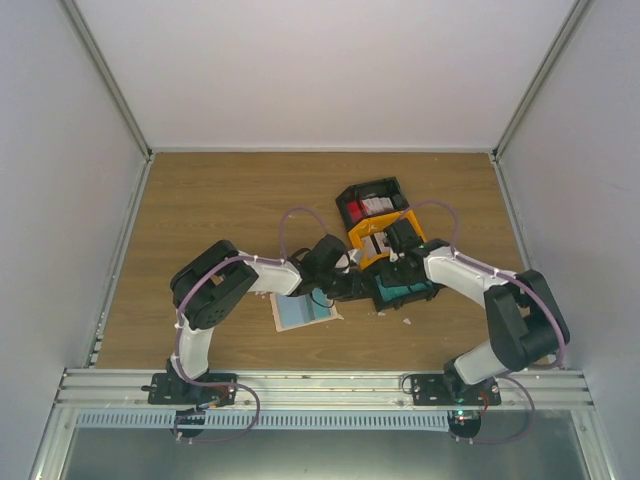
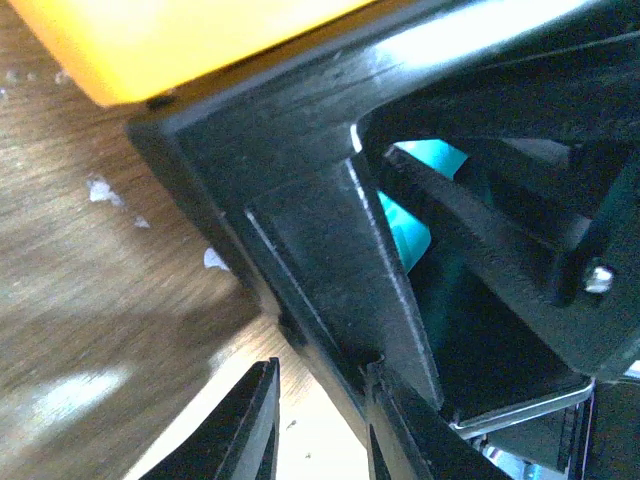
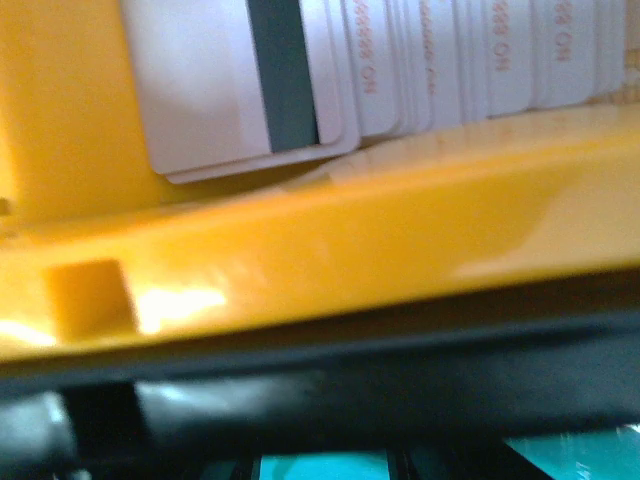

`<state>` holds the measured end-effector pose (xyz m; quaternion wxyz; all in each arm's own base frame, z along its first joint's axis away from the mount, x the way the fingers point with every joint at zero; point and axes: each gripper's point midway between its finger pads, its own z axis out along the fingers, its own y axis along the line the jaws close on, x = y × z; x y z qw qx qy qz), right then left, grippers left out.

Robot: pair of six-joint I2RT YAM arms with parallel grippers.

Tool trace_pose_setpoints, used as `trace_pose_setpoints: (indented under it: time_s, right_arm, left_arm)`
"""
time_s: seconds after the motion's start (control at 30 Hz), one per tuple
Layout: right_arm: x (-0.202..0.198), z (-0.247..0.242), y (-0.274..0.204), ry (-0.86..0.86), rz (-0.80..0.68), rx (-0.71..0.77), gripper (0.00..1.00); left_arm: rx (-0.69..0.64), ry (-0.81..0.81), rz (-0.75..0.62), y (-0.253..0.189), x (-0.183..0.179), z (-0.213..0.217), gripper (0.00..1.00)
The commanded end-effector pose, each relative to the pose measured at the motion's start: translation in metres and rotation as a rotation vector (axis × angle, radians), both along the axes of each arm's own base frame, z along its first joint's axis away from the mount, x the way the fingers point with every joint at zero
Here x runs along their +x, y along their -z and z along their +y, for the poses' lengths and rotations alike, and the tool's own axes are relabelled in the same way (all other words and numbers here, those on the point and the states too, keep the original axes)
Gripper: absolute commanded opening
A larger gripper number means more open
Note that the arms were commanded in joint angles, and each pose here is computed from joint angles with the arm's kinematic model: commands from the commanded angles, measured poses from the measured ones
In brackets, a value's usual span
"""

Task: Put the credit cards into the card holder
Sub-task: Pick up the credit card from the storage box.

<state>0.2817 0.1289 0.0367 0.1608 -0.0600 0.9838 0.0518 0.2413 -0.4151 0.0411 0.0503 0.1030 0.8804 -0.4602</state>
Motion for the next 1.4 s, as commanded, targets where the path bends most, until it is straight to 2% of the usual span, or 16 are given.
trace_pose_setpoints:
  time_s: [0.0,0.3,1.03,1.2,1.37]
  right_arm:
    - [0.003,-0.001,0.008,0.013,0.007,0.003,0.34]
    - [-0.011,0.02,-0.009,-0.038,0.017,0.151,0.25]
    - [-0.042,0.047,-0.037,-0.132,0.026,0.362,0.19]
    - [-0.037,0.039,-0.032,-0.104,0.02,0.306,0.2]
    - [-0.03,0.032,-0.035,-0.083,-0.013,0.251,0.29]
  left_arm:
    - [-0.008,0.01,-0.025,0.0,0.004,-0.008,0.27]
    - [-0.005,0.011,-0.02,0.003,0.004,-0.009,0.27]
    - [0.008,0.007,-0.009,0.01,0.003,-0.007,0.27]
    - [0.008,0.007,-0.01,0.009,0.003,-0.007,0.27]
    - [0.007,0.007,-0.011,0.009,0.003,-0.007,0.27]
